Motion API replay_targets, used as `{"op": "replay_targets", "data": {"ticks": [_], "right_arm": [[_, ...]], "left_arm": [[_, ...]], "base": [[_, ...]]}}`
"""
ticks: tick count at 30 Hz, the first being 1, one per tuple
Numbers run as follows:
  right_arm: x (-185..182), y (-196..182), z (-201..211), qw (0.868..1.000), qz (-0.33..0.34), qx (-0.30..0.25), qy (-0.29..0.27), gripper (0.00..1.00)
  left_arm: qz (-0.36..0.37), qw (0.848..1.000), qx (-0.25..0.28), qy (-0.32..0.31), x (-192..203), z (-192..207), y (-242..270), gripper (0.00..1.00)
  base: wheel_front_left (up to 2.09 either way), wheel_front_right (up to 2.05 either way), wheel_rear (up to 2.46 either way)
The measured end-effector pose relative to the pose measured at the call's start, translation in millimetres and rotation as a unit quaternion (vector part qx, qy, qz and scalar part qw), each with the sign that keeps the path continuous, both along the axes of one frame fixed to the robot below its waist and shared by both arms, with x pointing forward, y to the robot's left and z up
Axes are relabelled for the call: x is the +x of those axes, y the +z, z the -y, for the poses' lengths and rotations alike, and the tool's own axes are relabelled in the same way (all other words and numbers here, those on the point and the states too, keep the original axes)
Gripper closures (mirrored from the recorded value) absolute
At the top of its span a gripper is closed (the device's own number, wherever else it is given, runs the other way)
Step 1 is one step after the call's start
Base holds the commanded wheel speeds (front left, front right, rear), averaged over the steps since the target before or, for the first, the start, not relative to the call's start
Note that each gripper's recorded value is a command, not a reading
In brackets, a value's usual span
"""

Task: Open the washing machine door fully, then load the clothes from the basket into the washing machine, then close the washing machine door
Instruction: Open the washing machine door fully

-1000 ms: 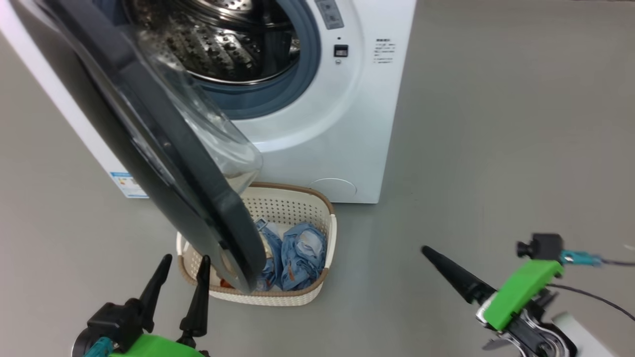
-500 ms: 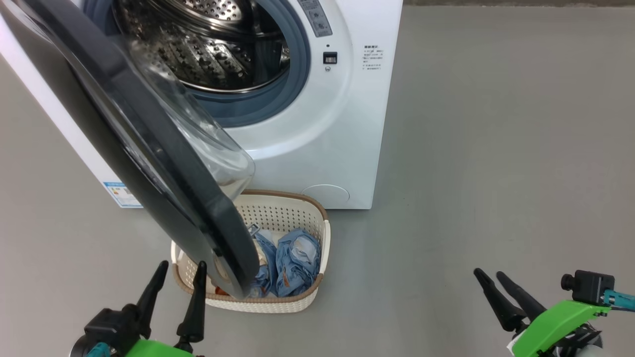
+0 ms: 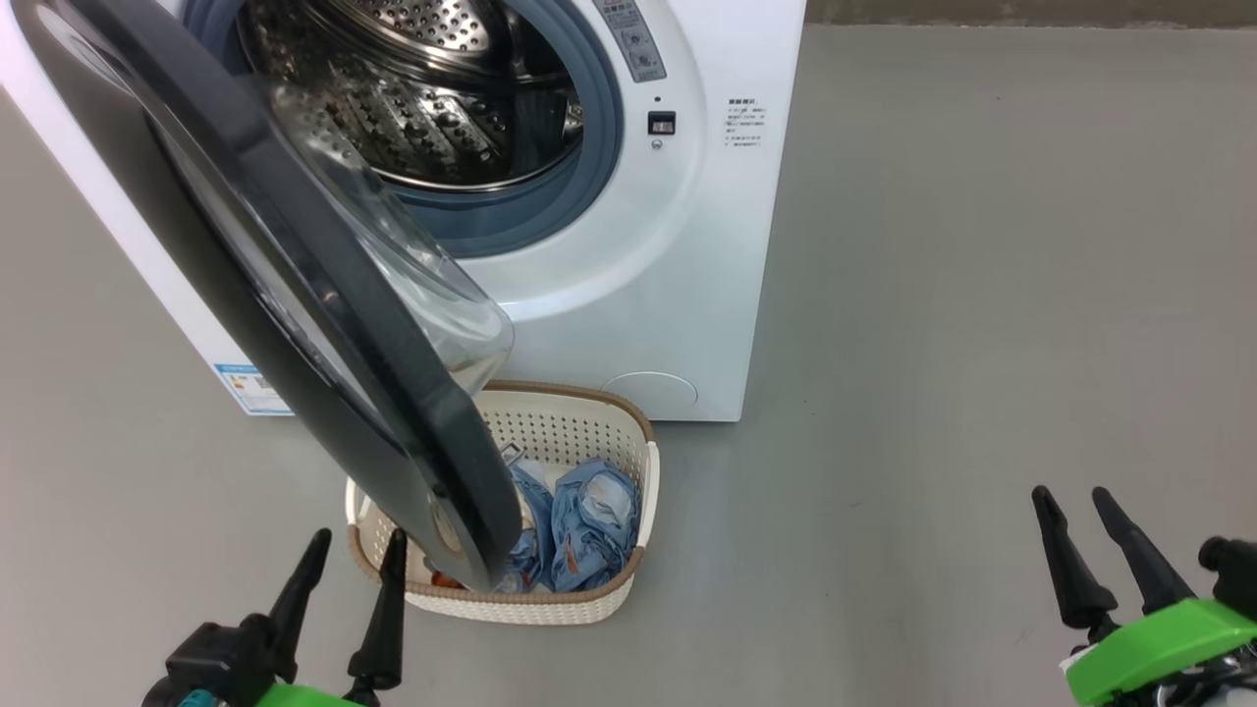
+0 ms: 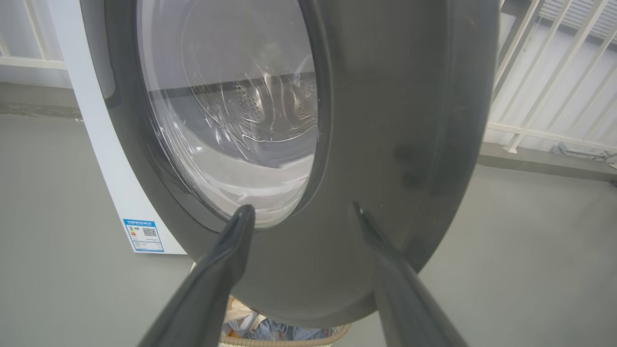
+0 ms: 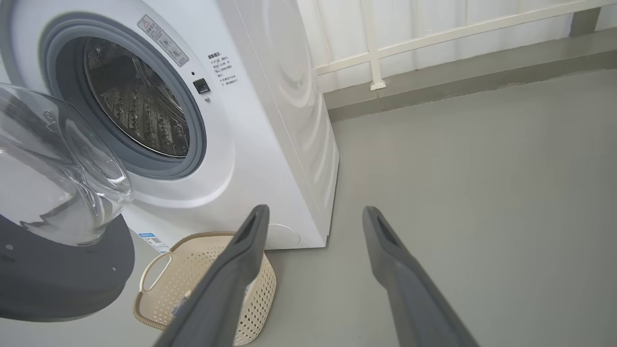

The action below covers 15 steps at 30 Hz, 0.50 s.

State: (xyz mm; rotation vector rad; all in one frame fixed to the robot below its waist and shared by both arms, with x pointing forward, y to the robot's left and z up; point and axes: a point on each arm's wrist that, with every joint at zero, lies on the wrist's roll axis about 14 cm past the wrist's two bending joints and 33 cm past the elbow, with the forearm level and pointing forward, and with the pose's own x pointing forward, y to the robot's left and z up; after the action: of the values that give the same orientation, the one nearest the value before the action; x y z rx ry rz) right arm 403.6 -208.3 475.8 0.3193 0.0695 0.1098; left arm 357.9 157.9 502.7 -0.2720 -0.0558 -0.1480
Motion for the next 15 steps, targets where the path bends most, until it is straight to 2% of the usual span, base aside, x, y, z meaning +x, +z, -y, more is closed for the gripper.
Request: {"op": "replay_targets", "data": {"ticks": [4,15], "right_arm": [[-6.3,3.1,2.4,1.0,0.014,-0.015,-0.016,0.0],[-17.6,-17.1,0.9,0.999,-0.011,-0.03,-0.025,0.0]], "left_arm": [[0.0,1.0,0.0,0.001,0.0,-0.6,-0.2,0.0],[-0.007,1.0,-0.003,0.006,1.7,-1.6,-4.2,0.0]], "base": [[0.0,0.0,0.0],[0.0,0.0,0.0]]}}
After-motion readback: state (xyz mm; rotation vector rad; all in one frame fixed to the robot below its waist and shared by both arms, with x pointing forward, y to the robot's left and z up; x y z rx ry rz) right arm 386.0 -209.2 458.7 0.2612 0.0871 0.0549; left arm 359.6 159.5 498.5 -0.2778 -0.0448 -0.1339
